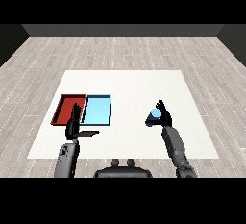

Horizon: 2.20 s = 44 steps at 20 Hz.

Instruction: Pick the blue can and put it in the blue box

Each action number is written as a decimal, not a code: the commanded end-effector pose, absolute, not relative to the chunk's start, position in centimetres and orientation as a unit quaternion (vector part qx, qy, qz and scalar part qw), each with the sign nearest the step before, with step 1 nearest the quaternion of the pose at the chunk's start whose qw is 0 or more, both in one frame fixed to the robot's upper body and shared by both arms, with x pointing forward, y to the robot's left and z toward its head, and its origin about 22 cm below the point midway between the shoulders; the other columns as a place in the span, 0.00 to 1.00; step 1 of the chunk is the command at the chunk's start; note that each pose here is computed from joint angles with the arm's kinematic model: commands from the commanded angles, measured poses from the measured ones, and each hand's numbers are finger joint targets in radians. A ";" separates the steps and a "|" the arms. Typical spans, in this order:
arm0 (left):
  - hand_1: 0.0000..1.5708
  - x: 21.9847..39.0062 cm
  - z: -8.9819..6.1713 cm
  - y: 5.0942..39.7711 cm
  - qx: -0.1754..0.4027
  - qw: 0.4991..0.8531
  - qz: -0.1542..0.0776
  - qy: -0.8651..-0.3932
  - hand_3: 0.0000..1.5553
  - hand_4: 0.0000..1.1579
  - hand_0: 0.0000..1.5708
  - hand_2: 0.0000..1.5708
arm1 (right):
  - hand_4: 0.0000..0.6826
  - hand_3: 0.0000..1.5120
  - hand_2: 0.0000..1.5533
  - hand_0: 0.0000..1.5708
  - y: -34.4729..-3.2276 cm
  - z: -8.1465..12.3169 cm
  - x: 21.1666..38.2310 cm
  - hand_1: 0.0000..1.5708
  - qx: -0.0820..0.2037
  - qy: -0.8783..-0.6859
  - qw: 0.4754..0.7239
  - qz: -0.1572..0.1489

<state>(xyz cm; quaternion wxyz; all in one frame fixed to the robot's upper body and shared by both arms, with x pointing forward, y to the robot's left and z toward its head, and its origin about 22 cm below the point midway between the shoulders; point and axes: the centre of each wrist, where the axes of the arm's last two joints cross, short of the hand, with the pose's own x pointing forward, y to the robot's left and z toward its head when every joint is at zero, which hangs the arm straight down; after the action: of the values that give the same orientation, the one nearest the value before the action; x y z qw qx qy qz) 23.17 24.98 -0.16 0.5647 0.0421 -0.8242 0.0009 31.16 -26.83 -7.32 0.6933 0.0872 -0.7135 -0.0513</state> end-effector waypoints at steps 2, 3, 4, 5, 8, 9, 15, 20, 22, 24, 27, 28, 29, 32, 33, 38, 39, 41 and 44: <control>0.00 23.2 -0.5 25.2 0.053 0.565 0.002 -0.823 0.00 0.00 0.00 0.00 | 0.00 0.00 0.00 0.00 -25.9 -7.5 31.0 0.00 0.090 -0.714 0.692 -0.059; 0.00 25.1 0.9 26.7 0.042 0.569 0.002 -0.821 0.00 0.00 0.00 0.00 | 0.00 0.00 0.00 0.00 -24.2 -7.0 31.5 0.00 0.080 -0.707 0.701 -0.049; 0.00 22.6 0.4 24.8 0.039 0.562 0.008 -0.826 0.00 0.00 0.00 0.00 | 0.00 0.00 0.00 0.00 -24.7 -7.8 31.4 0.00 0.074 -0.706 0.703 -0.048; 0.00 23.8 -1.2 24.5 0.030 0.561 0.004 -0.827 0.00 0.00 0.00 0.00 | 0.00 0.00 0.00 0.00 -25.4 -7.6 32.2 0.00 0.081 -0.705 0.703 -0.046; 0.00 22.9 -2.3 24.6 0.038 0.568 0.007 -0.822 0.00 0.00 0.00 0.00 | 0.00 0.00 0.00 0.00 -23.7 -7.7 31.9 0.00 0.086 -0.703 0.703 -0.057; 0.00 22.9 -0.1 25.8 0.035 0.568 0.010 -0.822 0.00 0.00 0.00 0.00 | 0.00 0.00 0.00 0.00 -25.1 -7.7 31.4 0.00 0.074 -0.711 0.696 -0.064; 0.00 24.5 -0.6 23.2 0.027 0.558 0.003 -0.830 0.00 0.00 0.00 0.00 | 0.69 0.94 0.93 0.93 -24.1 -6.8 33.1 0.93 -0.002 -0.682 0.729 -0.058; 0.00 23.9 0.3 24.8 0.039 0.563 0.001 -0.826 0.00 0.00 0.00 0.00 | 0.79 0.95 0.94 0.93 -26.0 -6.9 31.6 0.93 -0.001 -0.684 0.728 -0.052; 0.00 24.2 0.9 26.1 0.042 0.562 0.000 -0.826 0.00 0.00 0.00 0.00 | 0.77 0.94 0.93 0.93 -24.5 -7.4 31.2 0.93 0.003 -0.696 0.717 -0.052; 0.00 24.5 -0.1 24.8 0.037 0.567 -0.008 -0.823 0.00 0.00 0.00 0.00 | 0.70 0.87 0.93 0.92 -22.7 -5.9 32.0 0.92 0.010 -0.704 0.710 -0.036; 0.00 22.6 -1.3 26.8 0.033 0.561 -0.002 -0.827 0.00 0.00 0.00 0.00 | 0.66 0.89 0.95 0.93 -21.7 -5.8 32.2 0.93 -0.009 -0.726 0.687 -0.019; 0.00 22.7 -0.1 24.5 0.029 0.561 0.000 -0.828 0.00 0.00 0.00 0.00 | 0.69 0.90 0.95 0.93 -23.5 -4.4 31.6 0.93 -0.016 -0.743 0.668 -0.016; 0.00 23.1 0.6 24.9 0.023 0.564 0.001 -0.826 0.00 0.00 0.00 0.00 | 0.70 0.89 0.95 0.92 -23.1 -3.2 31.4 0.92 -0.016 -0.744 0.668 -0.007; 0.00 22.5 -1.8 27.0 0.016 0.574 -0.002 -0.819 0.00 0.00 0.00 0.00 | 0.73 0.90 0.95 0.92 -23.4 -2.5 31.1 0.92 -0.024 -0.760 0.649 0.012; 0.00 24.9 -0.8 23.2 0.012 0.573 -0.015 -0.819 0.00 0.00 0.00 0.00 | 0.75 0.91 0.95 0.93 -24.0 -3.6 31.6 0.93 -0.018 -0.767 0.641 0.012; 0.00 22.4 0.0 23.7 -0.013 0.575 -0.032 -0.817 0.00 0.00 0.00 0.00 | 0.77 0.92 0.96 0.93 -18.5 -0.5 32.1 0.93 0.009 -0.780 0.626 -0.001; 0.00 24.6 -0.7 22.3 -0.015 0.568 -0.026 -0.822 0.00 0.00 0.00 0.00 | 0.77 0.91 0.95 0.93 -20.9 -2.7 32.3 0.93 0.005 -0.782 0.624 0.013; 0.00 24.9 -0.2 21.2 -0.032 0.579 -0.021 -0.814 0.00 0.00 0.00 0.00 | 0.79 0.91 0.95 0.92 -20.0 2.4 33.6 0.92 0.022 -0.792 0.610 0.018; 0.00 25.1 0.4 19.2 -0.038 0.579 -0.025 -0.814 0.00 0.00 0.00 0.00 | 0.81 0.89 0.95 0.92 -19.3 0.9 32.9 0.92 0.029 -0.793 0.608 0.022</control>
<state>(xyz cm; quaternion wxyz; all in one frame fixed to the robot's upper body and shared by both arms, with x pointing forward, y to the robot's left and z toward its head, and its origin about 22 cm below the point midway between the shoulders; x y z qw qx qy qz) 24.92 21.31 -0.24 0.5750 -0.0211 -0.8175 -0.0252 32.61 -20.13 -0.37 0.6198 0.0177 -0.7844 0.0144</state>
